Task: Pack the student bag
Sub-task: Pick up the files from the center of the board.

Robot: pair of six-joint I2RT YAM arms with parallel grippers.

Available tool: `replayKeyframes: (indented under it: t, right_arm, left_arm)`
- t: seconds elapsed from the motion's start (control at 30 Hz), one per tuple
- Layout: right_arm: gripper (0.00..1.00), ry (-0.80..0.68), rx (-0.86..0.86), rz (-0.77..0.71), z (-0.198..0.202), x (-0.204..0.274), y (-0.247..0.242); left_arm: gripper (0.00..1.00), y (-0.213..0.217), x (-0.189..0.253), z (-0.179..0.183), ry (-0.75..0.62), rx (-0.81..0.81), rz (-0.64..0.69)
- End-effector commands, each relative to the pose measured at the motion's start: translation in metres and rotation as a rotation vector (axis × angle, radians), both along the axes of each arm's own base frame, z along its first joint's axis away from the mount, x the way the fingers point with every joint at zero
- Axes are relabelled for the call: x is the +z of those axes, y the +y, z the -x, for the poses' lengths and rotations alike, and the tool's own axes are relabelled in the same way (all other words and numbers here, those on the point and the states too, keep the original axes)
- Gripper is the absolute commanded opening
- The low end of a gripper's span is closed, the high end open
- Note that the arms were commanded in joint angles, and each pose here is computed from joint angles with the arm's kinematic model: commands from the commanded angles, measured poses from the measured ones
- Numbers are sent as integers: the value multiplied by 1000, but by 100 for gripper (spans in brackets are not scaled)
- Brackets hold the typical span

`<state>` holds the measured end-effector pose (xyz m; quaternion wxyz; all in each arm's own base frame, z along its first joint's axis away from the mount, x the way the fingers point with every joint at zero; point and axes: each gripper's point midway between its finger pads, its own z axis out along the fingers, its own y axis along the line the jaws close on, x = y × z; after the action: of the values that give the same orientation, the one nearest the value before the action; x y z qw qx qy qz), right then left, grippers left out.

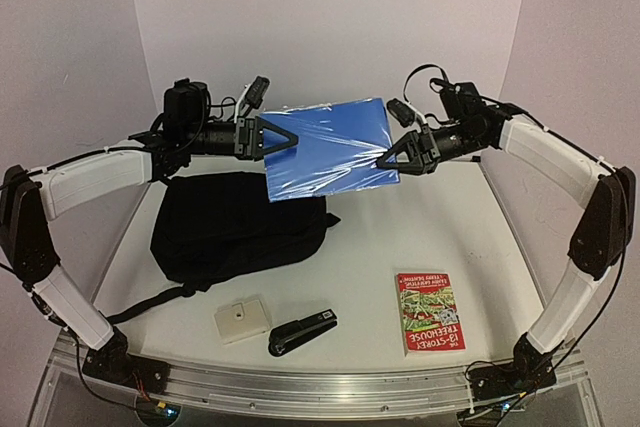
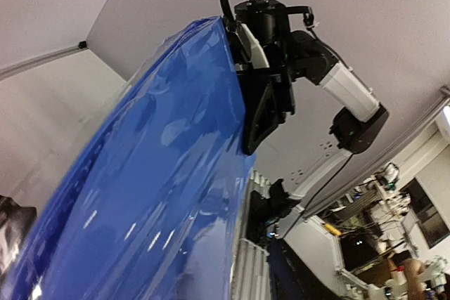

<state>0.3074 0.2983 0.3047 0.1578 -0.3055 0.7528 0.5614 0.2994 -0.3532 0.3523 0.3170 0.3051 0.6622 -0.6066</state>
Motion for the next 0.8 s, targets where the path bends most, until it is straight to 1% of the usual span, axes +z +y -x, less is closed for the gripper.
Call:
replayKeyframes:
  t: [0.0, 0.07, 0.1, 0.17, 0.23, 0.27, 0.37, 0.43, 0.5, 0.63, 0.7, 0.77]
  right_arm:
    - [0, -12, -27, -21, -1, 14, -5]
    - [0, -12, -47, -13, -4, 13, -8]
    - [0, -16, -58, -8, -6, 13, -11]
    - [0, -21, -97, 6, -14, 13, -17]
    - [0, -26, -147, 29, -23, 11, -26]
    - [0, -26, -173, 43, -28, 9, -30]
    - [0, -23, -255, 99, -41, -2, -41]
    - [0, -15, -312, 135, -50, -10, -51]
    - [0, -5, -360, 155, -59, -16, -63]
    - [0, 27, -463, 195, -75, -29, -89]
    - [0, 42, -501, 214, -81, -36, -99]
    - [0, 59, -537, 232, -85, -43, -108]
  left_arm:
    - [62, 13, 3, -14, -65, 161, -71]
    - [70, 18, 3, -18, -79, 205, -81]
    - [75, 20, -1, -20, -68, 228, -100]
    - [83, 28, -9, -30, -60, 305, -142]
    - [88, 37, -23, -44, -49, 398, -213]
    - [88, 41, -31, -51, -46, 436, -255]
    - [89, 52, -64, -71, -41, 526, -398]
    - [87, 55, -84, -77, -39, 543, -502]
    - [85, 51, -103, -83, -47, 544, -594]
    - [82, 35, -149, -84, -77, 528, -838]
    - [80, 25, -165, -84, -88, 507, -907]
    - [78, 12, -174, -86, -95, 484, -939]
